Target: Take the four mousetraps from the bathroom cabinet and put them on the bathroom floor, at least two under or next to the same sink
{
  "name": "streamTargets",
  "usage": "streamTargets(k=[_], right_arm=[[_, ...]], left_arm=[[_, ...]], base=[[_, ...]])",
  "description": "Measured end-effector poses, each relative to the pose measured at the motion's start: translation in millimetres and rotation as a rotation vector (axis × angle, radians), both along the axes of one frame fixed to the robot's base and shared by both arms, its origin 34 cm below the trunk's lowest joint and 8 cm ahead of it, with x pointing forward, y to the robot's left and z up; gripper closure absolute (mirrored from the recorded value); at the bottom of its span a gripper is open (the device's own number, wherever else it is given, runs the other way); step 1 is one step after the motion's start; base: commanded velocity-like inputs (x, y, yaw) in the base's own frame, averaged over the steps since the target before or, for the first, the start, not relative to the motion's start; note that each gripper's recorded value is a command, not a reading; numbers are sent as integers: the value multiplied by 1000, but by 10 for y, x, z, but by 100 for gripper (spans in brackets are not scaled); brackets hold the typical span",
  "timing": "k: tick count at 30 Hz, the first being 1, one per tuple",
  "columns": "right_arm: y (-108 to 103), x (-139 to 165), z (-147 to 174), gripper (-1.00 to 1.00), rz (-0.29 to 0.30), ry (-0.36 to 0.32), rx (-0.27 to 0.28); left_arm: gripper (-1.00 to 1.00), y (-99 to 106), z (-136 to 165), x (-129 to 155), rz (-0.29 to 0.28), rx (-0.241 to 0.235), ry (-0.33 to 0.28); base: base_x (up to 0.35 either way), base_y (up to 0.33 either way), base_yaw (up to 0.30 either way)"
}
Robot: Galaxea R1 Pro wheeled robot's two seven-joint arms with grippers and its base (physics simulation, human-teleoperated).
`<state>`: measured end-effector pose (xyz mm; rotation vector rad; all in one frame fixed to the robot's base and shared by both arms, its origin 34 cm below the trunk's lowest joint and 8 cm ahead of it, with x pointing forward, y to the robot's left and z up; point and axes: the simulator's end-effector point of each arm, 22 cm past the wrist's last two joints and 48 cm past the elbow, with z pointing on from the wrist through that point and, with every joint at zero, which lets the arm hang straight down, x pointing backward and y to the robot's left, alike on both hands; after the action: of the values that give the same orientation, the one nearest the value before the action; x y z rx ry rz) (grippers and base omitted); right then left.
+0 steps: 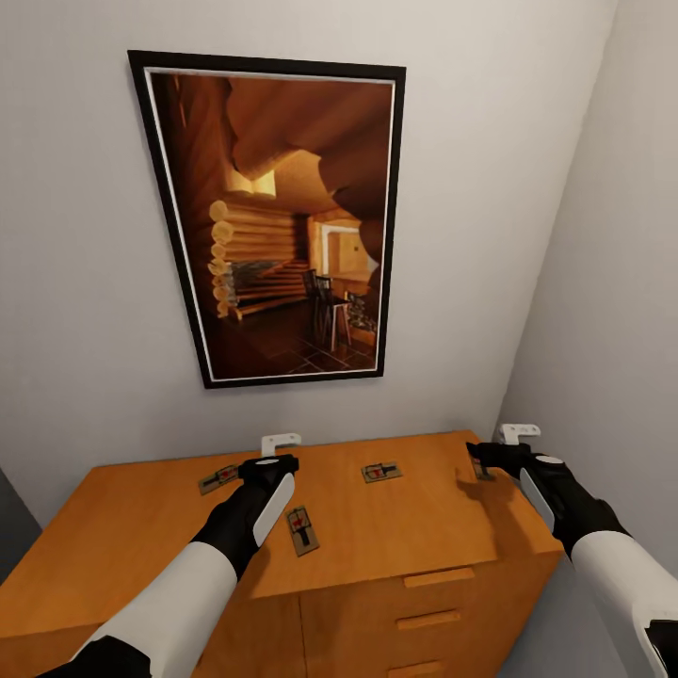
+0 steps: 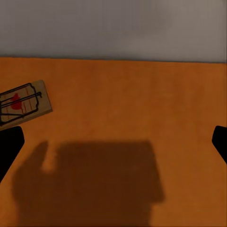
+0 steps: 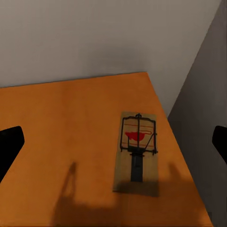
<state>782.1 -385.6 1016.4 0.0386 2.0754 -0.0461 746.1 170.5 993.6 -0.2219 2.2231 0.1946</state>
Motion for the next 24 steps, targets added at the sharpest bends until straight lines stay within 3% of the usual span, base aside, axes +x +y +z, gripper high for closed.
streamTargets(k=[14, 24], right_arm=[[1, -1, -2, -100, 0, 1, -1], [-4, -3, -1, -100, -1, 1, -2]], left_arm=[[-100, -1, 1, 1, 0, 0, -1], [-100, -1, 3, 0, 0, 0, -1]], base=[[0, -8, -5], [101, -156, 0]])
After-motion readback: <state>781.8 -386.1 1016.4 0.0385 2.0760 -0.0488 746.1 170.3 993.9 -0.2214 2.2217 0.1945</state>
